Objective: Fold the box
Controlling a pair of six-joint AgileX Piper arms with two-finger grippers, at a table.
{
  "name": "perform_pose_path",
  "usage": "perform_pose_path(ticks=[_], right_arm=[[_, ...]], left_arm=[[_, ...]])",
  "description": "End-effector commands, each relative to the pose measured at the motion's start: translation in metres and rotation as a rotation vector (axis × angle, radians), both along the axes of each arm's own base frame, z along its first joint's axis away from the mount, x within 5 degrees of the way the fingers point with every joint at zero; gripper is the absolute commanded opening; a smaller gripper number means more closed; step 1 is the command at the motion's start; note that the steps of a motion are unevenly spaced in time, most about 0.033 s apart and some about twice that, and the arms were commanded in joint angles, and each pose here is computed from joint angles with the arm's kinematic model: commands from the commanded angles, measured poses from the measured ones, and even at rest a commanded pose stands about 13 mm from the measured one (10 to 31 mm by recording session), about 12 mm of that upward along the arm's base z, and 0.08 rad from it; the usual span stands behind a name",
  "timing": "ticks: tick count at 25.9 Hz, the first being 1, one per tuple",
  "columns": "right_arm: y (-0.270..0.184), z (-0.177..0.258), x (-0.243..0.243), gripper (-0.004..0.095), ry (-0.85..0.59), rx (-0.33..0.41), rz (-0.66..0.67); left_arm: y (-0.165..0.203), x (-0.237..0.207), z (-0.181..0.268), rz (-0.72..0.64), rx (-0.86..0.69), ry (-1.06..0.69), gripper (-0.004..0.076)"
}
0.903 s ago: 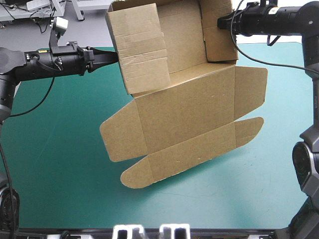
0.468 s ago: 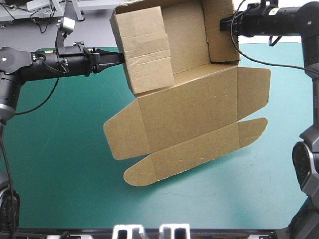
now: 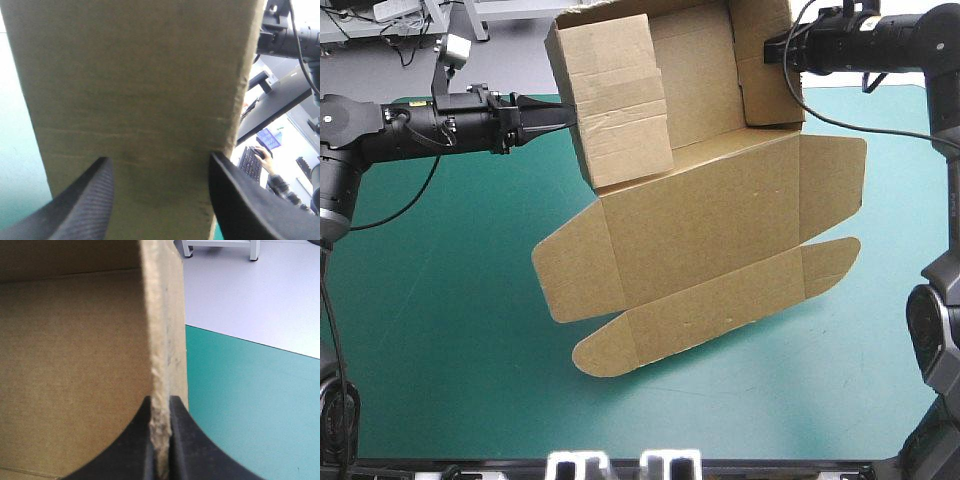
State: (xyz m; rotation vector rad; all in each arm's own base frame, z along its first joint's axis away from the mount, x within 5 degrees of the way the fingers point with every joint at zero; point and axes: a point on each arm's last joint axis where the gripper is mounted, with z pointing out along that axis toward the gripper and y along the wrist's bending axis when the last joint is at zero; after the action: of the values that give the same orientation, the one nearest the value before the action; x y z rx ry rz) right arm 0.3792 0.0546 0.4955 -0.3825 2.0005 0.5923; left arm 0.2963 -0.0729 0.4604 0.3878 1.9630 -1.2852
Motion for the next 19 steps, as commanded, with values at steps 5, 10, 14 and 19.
perform_pose_path(ticks=[5,10,14,19], right_arm=[[-0.002,0.032,-0.02,-0.0009,-0.124,0.057,-0.039],[-0.002,0.032,-0.019,-0.0009,-0.123,0.061,-0.041],[0.0,0.034,-0.021,-0.0009,-0.12,0.093,-0.021],[0.016,0.034,-0.024,-0.0009,-0.119,0.104,0.027]], left_arm=[[-0.006,-0.019,0.029,-0.04,-0.102,-0.075,0.0419],[-0.005,-0.019,0.029,-0.035,-0.101,-0.076,0.0419],[-0.001,-0.012,0.025,0.045,-0.043,-0.094,0.0419],[-0.001,-0.003,0.022,0.148,0.007,-0.118,0.0413]])
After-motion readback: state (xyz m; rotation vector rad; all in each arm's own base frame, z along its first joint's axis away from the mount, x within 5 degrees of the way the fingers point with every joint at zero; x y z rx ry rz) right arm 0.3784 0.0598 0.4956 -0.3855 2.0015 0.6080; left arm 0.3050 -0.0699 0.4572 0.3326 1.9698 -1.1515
